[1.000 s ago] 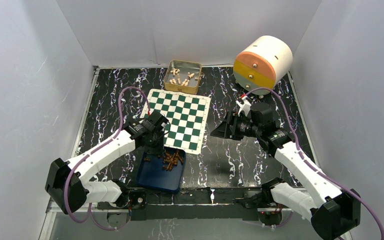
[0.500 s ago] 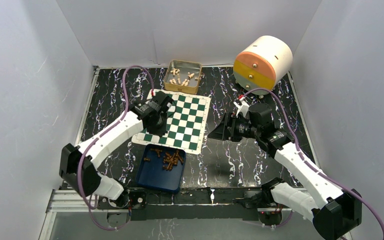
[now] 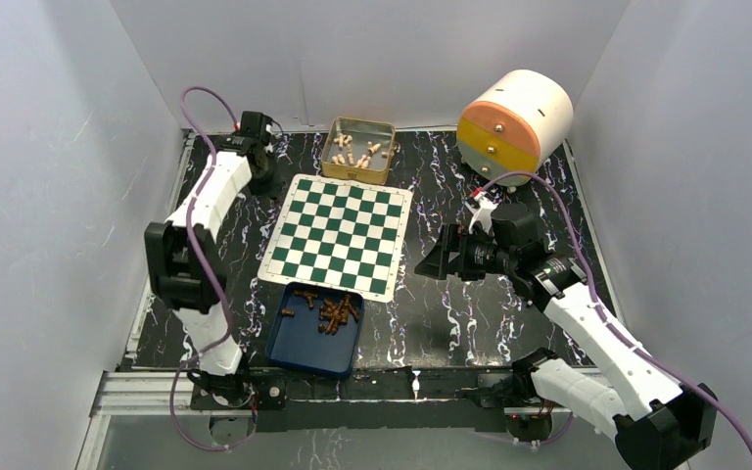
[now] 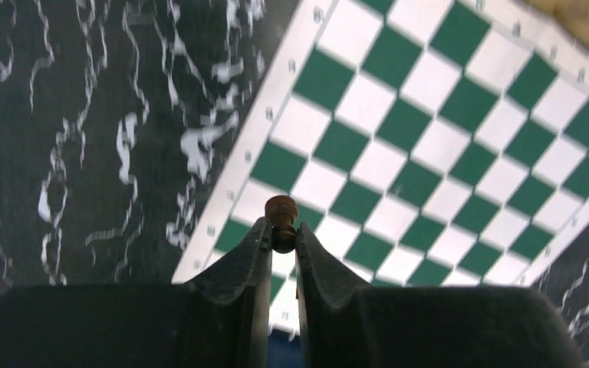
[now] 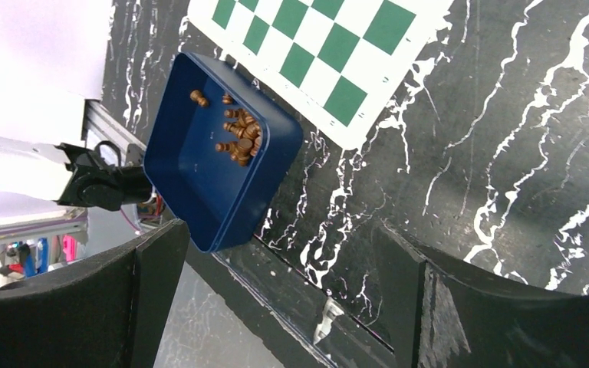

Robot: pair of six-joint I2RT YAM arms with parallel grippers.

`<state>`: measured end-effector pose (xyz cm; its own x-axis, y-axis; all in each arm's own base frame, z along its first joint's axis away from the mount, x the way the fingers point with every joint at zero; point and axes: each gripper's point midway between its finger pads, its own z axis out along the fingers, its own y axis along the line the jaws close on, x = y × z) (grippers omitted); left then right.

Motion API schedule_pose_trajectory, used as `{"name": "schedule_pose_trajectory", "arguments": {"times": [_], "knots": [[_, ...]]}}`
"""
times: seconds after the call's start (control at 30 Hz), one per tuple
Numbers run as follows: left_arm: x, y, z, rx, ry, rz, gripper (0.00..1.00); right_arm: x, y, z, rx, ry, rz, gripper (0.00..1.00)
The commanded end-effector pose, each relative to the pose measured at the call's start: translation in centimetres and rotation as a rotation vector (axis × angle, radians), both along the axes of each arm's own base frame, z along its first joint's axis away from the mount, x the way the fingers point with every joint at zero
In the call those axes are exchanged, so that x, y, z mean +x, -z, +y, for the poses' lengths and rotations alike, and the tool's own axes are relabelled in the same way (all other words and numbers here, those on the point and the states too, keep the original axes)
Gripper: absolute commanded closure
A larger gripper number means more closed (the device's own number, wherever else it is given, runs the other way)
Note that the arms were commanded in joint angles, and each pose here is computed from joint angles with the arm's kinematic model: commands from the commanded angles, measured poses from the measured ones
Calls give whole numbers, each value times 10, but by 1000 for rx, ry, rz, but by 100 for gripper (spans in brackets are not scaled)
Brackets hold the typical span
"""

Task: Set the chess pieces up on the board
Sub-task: Place the chess piece on the chessboard.

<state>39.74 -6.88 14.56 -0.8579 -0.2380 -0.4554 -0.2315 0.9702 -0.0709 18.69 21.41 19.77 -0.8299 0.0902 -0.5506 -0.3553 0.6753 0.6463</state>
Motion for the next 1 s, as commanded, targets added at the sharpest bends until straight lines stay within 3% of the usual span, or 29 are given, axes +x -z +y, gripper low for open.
{"name": "schedule_pose_trajectory", "arguments": {"times": [0.0, 0.17, 0.43, 0.97], "knots": [[55, -2, 0, -63, -4, -60, 95, 7, -13, -7, -29, 35, -65, 1], [103, 19, -10, -96, -23, -65, 97, 12, -12, -7, -37, 55, -54, 1], [147, 50, -19, -108, -15, -49, 97, 18, -21, -8, -40, 88, -50, 1], [146, 57, -45, -206, 47, -33, 96, 23, -20, -7, -48, 100, -43, 1]]}}
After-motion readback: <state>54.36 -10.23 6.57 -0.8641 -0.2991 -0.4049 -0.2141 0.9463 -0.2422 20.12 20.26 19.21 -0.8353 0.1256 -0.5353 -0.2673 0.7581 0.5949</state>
